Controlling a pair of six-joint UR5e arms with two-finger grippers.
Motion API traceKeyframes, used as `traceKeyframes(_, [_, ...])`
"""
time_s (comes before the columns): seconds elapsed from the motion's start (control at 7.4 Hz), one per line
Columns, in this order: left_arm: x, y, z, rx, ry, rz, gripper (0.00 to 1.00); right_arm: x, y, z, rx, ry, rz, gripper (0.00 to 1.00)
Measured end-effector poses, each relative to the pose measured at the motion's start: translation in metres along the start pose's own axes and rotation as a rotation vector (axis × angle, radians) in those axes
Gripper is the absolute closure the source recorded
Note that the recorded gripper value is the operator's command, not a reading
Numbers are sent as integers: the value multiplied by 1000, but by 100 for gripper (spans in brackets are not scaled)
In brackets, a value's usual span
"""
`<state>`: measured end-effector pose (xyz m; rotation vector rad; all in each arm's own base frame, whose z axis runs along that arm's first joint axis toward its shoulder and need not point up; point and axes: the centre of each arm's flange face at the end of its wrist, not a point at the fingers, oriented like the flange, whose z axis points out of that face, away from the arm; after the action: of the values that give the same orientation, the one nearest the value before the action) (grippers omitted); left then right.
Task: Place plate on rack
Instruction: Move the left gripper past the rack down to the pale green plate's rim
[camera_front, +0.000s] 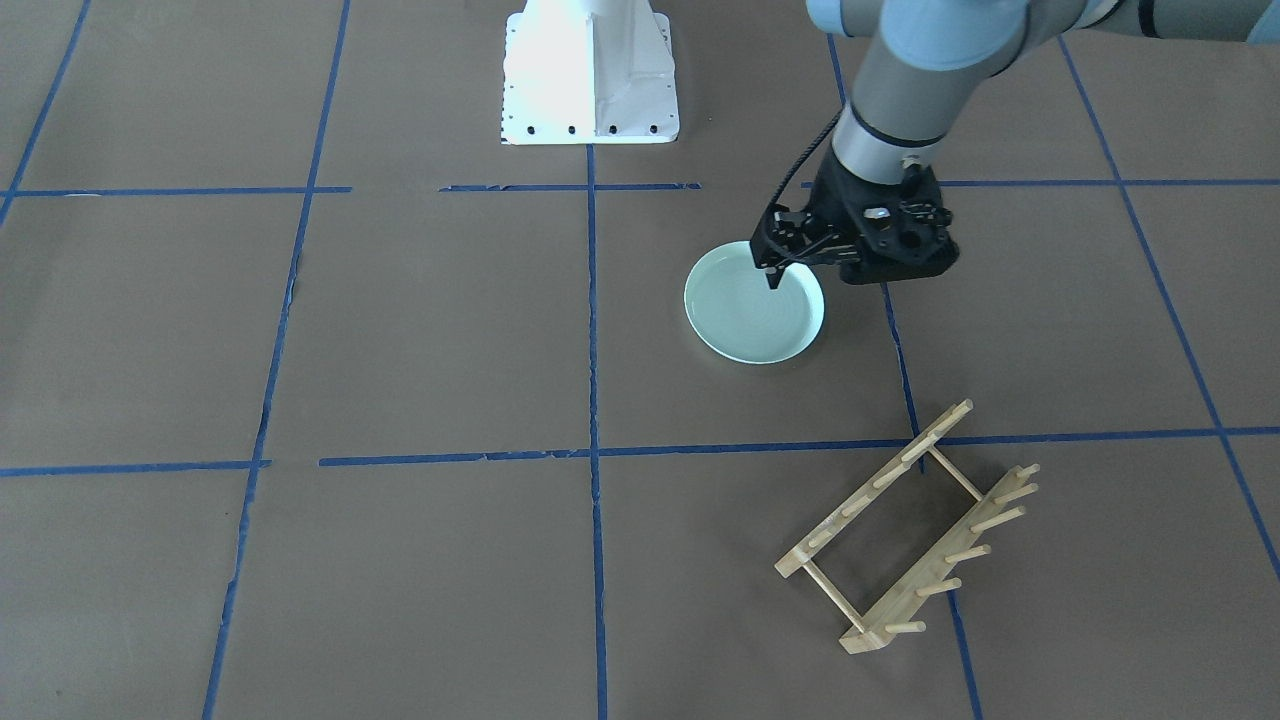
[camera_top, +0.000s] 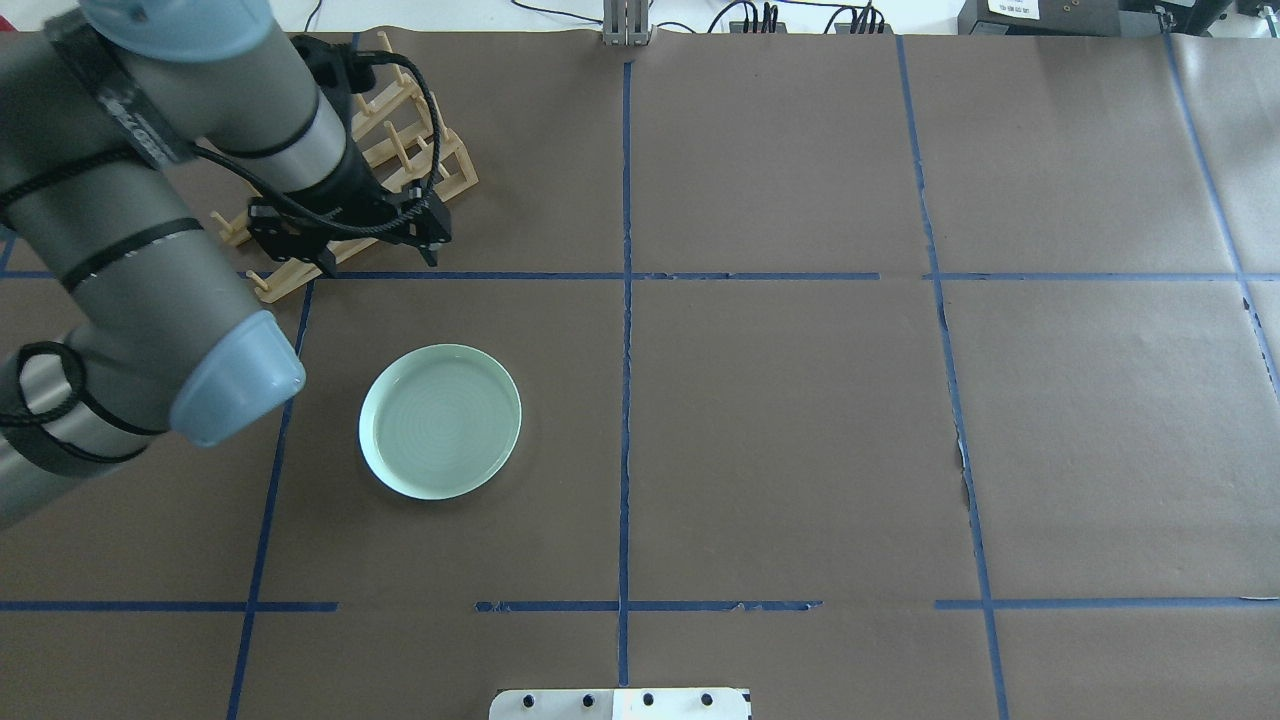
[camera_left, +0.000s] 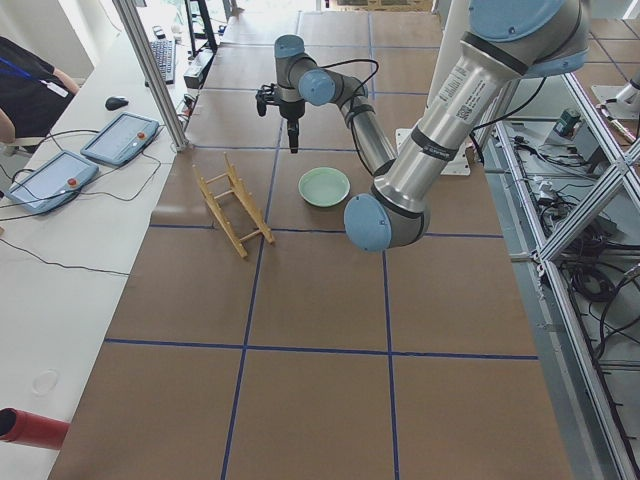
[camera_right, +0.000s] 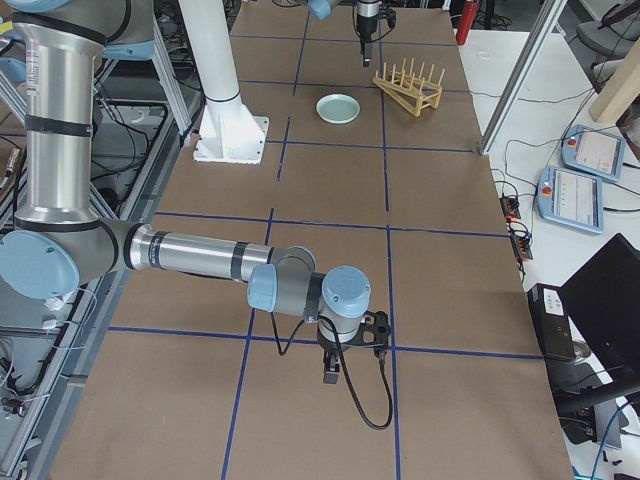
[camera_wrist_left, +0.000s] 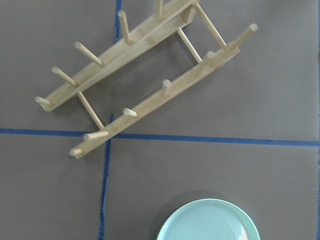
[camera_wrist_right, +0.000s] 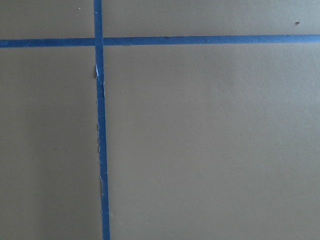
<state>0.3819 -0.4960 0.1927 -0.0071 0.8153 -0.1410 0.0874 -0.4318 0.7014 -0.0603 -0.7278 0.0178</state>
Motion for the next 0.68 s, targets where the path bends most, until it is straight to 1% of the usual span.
traceKeyframes(0.14, [26,15,31,8,-9,-25,0,0,0,0,0,0,1,0])
traceKeyframes(0.41, [63,50,95,18,-43,-25,0,0,0,0,0,0,0,0])
traceKeyframes(0.68, [79,77,147,17,-54,-37,0,0,0,0,0,0,0,0])
